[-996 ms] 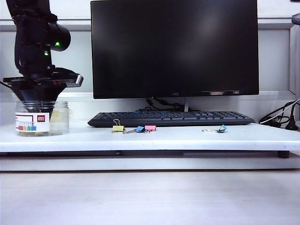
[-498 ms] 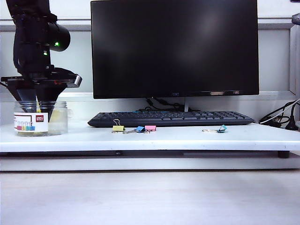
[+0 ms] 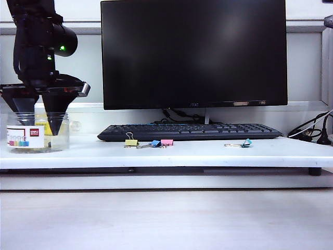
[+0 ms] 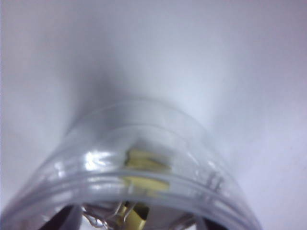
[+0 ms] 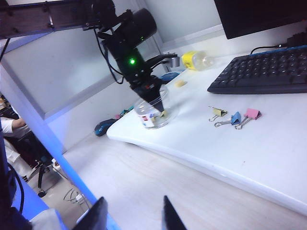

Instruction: Take the clips out of the round transparent plastic box and place them on the table.

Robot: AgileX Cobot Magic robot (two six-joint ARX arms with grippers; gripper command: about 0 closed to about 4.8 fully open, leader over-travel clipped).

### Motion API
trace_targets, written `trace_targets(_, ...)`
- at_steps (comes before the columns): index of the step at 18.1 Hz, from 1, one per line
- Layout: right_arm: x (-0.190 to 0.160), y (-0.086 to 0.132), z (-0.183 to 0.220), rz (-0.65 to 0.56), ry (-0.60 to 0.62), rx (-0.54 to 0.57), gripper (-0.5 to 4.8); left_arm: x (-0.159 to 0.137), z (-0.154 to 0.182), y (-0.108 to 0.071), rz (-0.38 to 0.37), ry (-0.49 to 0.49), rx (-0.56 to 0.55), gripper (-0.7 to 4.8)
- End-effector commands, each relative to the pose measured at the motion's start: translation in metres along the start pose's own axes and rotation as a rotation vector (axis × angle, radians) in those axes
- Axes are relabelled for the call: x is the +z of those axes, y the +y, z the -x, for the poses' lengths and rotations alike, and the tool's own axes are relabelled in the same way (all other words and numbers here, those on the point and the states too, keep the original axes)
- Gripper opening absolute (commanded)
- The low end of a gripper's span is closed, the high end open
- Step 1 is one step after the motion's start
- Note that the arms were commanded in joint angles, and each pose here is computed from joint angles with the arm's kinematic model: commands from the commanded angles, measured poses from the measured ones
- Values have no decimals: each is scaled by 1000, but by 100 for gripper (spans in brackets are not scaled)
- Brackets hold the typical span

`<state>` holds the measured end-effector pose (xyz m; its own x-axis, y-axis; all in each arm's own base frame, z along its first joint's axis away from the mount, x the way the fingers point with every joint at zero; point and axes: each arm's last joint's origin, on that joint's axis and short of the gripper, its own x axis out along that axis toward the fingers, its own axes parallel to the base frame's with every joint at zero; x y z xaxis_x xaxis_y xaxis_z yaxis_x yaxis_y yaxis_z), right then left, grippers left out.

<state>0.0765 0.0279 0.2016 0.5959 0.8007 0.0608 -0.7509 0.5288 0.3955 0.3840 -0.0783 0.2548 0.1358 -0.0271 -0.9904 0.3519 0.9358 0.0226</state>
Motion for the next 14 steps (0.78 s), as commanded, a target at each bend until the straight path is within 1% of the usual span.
trace_targets(1,2,1,0,19,-13,-3,148,-2,1,-1,2,17,-8,310)
trace_targets(4,-2,-1,0,4,22,-17,149,-3,1,-1,0,20,-8,310)
trace_targets(8,-1,-2,0,6,18,-25,149,-2,1,-3,-13,19,-9,309)
trace_targets(11,8,0,-3,4,-20,-10,149,-2,0,-3,-16,22,-10,309)
trace_targets(14,22,2,-7,0,-3,-18,149,-2,-1,-3,-16,31,-11,308)
